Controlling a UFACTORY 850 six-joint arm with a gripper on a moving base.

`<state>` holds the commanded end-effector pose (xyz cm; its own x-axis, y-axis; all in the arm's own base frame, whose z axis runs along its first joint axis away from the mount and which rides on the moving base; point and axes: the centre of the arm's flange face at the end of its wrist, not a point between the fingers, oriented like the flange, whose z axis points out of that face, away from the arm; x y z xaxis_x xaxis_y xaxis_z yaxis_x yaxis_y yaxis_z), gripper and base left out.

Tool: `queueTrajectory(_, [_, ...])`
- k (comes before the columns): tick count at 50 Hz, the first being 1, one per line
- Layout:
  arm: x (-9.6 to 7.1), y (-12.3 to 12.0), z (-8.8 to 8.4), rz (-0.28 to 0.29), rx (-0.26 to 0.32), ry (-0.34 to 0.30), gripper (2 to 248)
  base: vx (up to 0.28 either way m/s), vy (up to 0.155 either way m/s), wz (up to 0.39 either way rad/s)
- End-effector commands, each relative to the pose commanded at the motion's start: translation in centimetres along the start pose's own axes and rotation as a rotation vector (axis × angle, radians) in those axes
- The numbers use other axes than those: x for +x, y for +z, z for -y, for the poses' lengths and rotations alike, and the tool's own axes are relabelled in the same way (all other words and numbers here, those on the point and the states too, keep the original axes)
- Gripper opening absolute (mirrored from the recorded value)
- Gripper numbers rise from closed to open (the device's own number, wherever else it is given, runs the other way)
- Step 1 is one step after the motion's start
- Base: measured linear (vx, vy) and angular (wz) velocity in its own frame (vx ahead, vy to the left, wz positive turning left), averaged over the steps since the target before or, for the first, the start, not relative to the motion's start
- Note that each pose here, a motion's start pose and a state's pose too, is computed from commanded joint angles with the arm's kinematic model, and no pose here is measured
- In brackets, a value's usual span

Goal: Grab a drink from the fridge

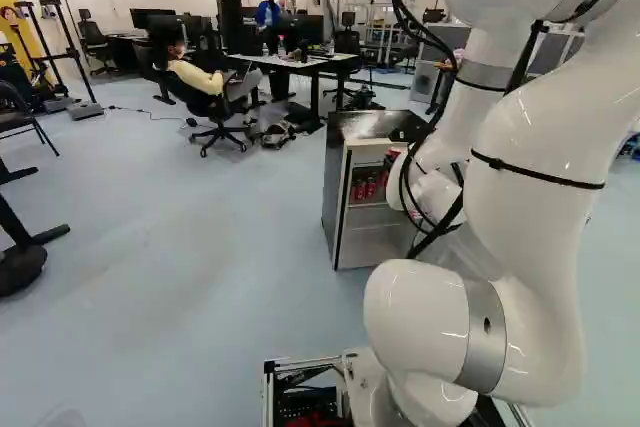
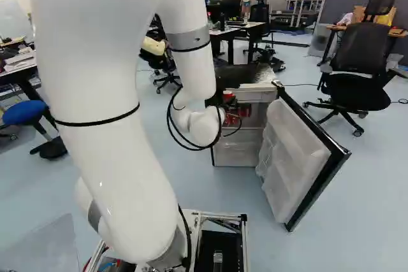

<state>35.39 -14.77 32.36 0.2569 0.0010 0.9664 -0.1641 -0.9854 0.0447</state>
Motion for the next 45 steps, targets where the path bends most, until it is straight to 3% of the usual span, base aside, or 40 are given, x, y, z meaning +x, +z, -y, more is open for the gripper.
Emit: queueTrajectory(45, [4.0, 1.6, 0.0, -0.014, 0.008, -0.039, 95, 0.0, 0.0, 0.0])
